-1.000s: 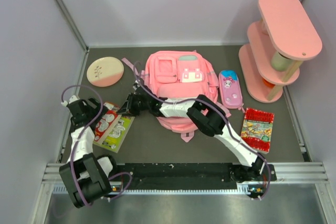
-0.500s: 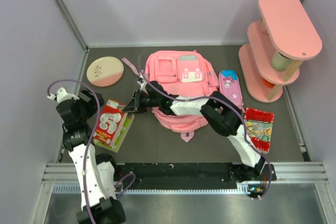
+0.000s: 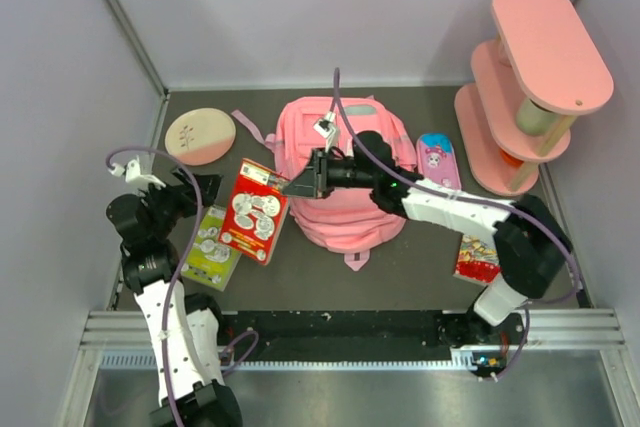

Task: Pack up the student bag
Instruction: Pick up the book from the center of the board.

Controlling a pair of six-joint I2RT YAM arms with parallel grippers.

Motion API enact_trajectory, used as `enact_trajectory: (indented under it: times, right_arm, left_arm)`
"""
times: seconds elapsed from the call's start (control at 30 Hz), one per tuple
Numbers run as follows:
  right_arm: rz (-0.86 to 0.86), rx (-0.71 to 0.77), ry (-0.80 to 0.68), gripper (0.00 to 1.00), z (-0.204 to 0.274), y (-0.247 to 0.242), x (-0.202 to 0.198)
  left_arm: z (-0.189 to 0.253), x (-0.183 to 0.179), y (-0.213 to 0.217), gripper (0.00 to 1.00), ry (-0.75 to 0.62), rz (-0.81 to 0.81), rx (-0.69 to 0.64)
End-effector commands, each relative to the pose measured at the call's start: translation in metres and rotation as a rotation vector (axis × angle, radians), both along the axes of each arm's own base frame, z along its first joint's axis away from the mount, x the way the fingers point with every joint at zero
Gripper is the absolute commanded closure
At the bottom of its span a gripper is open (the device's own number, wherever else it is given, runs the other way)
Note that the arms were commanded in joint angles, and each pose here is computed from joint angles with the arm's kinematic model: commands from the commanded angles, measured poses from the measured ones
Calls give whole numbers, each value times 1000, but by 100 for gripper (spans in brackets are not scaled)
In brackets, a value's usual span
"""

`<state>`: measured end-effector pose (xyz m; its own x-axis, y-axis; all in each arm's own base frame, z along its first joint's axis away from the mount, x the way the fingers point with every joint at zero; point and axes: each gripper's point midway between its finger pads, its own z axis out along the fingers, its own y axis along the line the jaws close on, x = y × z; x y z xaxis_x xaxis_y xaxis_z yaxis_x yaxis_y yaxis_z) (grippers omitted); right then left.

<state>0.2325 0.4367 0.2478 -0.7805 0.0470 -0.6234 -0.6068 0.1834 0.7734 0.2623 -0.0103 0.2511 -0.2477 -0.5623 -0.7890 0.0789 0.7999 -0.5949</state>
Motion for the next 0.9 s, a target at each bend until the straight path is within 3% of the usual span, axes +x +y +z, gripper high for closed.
enact_trajectory:
  times: [0.0, 0.23, 0.33, 0.37, 0.5, 0.87]
  right_arm:
    - [-75, -63, -181, 100, 24, -45, -6]
    - [-136, -83, -206, 100, 11, -116, -11]
    - [-169, -143, -200, 100, -3, -142, -11]
    - [-183, -128, -232, 100, 7, -150, -16]
    - [-235, -156, -256, 100, 5, -183, -23]
    - [-38, -62, -303, 100, 30, -191, -72]
  left_arm:
    - [47, -15, -45, 1, -222, -285, -32]
    - [44, -38, -87, 1, -289, -577, -47]
    - [33, -37, -105, 1, -258, -628, -26]
    - [22, -28, -104, 1, -198, -564, -39]
    - [19, -26, -129, 1, -210, -584, 27]
    - [10, -64, -203, 1, -313, -952, -139]
